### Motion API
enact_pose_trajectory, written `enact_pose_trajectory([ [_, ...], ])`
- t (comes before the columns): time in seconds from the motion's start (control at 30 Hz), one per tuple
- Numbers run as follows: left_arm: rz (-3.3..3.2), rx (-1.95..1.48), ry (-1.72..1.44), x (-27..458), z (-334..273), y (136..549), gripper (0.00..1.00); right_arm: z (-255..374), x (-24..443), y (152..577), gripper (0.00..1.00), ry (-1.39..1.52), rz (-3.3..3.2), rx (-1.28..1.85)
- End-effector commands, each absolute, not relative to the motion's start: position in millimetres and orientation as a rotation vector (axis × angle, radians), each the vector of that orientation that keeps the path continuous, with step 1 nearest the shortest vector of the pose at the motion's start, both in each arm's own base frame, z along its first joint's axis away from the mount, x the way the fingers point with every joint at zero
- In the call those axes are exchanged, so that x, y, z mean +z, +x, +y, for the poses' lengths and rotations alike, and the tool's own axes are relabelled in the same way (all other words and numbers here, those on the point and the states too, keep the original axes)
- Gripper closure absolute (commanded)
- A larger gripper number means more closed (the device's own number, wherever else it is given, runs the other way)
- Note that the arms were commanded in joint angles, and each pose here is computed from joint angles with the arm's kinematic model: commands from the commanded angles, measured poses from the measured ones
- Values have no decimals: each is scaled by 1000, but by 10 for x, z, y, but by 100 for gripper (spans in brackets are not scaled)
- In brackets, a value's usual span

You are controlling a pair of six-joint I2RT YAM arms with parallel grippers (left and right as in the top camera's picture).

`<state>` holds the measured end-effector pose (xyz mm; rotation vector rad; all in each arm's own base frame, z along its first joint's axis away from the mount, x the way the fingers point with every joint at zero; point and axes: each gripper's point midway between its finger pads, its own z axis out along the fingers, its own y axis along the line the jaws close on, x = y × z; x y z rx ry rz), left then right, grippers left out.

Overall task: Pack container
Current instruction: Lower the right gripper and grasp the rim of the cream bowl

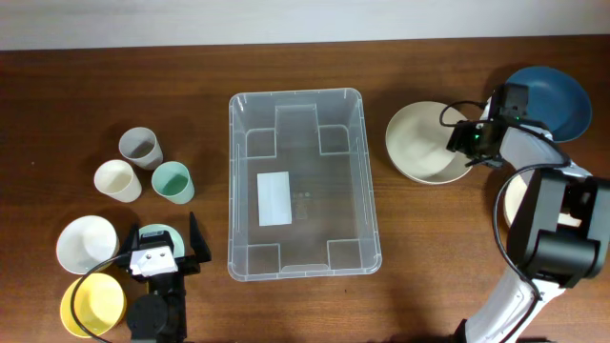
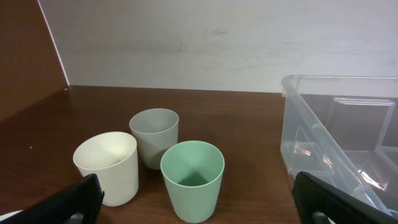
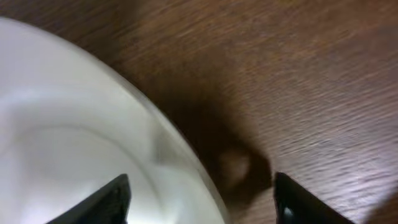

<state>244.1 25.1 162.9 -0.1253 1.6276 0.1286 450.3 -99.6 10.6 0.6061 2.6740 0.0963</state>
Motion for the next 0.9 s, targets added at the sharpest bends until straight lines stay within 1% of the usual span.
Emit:
enact_pose_trajectory([
  [0.0, 1625, 130, -138, 1613, 268, 2438, 1, -972, 26, 4521, 41, 676, 2665, 153],
  [0.07, 1625, 130, -138, 1613, 268, 2438, 1, -990, 20, 4516, 57, 689, 2663, 154],
  [0.13, 1625, 130, -138, 1613, 268, 2438, 1, -999, 19, 4514, 66, 691, 2662, 153],
  [0.2, 1625, 130, -138, 1613, 268, 2438, 1, -998, 16, 4505, 72, 693, 2666, 153],
  [0.3, 1625, 130, -138, 1613, 268, 2438, 1, -996, 12, 4495, 85, 696, 2670, 154],
  [0.4, 1625, 130, -138, 1613, 268, 2438, 1, -1010, 9, 4488, 95, 742, 2661, 151],
  [0.43, 1625, 130, -138, 1613, 268, 2438, 1, -1012, 9, 4487, 96, 755, 2658, 154],
  [0.7, 1625, 130, -138, 1613, 268, 2438, 1, -968, 28, 4501, 96, 757, 2653, 202],
  [0.77, 1625, 130, -138, 1613, 268, 2438, 1, -916, 103, 4544, 96, 740, 2636, 251],
  [0.87, 1625, 130, -138, 1613, 268, 2438, 1, -901, 528, 4675, 96, 691, 2546, 275],
])
